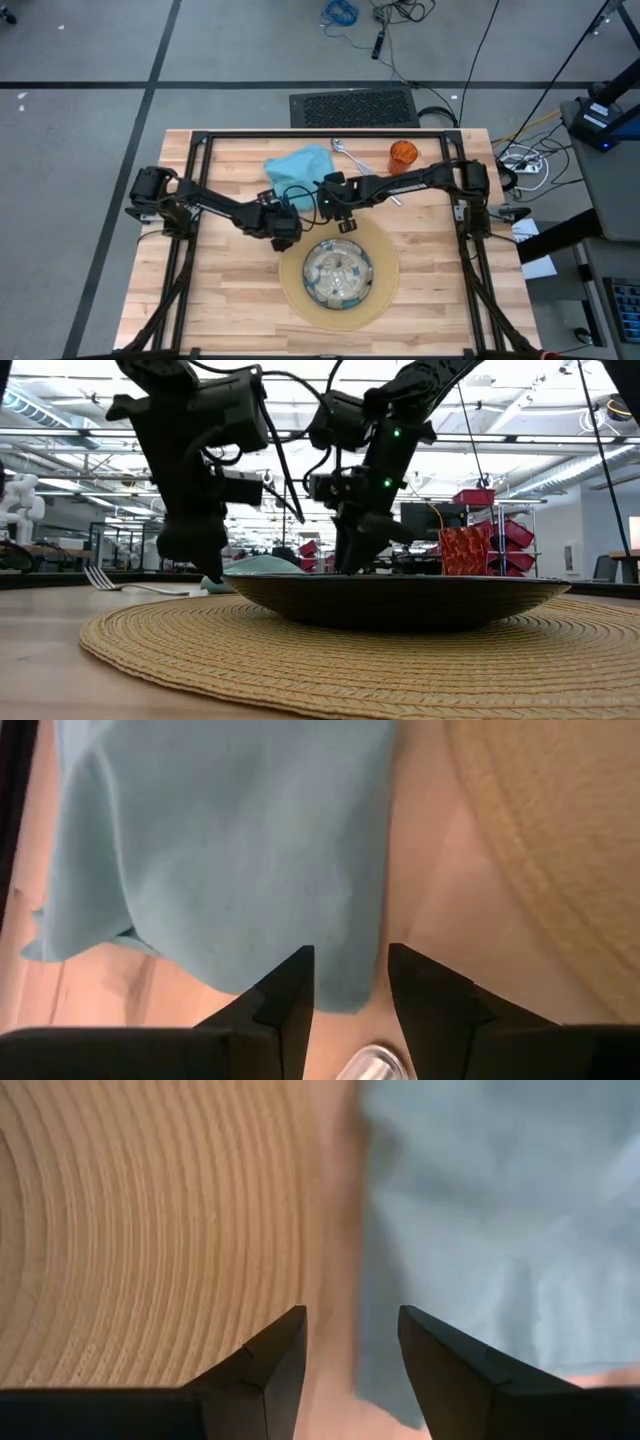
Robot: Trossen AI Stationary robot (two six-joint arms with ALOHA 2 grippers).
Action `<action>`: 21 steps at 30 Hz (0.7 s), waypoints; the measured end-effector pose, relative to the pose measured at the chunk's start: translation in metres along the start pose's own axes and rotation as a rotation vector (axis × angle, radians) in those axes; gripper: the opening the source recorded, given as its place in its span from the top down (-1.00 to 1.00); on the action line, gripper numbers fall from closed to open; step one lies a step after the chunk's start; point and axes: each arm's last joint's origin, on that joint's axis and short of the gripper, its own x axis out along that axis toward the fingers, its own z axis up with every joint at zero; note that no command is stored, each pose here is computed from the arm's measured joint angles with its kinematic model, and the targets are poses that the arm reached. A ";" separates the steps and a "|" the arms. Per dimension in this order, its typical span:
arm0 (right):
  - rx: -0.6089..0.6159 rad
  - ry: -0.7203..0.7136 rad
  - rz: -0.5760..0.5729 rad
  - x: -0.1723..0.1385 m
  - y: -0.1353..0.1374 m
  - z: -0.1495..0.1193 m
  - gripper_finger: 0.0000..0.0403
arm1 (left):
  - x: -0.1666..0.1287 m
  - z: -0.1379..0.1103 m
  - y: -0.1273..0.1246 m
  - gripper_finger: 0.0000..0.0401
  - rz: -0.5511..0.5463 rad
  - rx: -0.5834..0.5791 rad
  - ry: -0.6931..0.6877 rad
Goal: Set table place
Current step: Fold the blue napkin
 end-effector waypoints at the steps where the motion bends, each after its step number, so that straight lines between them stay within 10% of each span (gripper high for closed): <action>1: -0.002 0.008 0.004 0.003 0.001 -0.001 0.25 | 0.003 0.000 -0.001 0.42 0.003 0.004 0.008; 21: 0.008 0.005 -0.002 0.023 -0.005 -0.004 0.25 | 0.028 0.006 -0.005 0.42 0.038 0.060 -0.002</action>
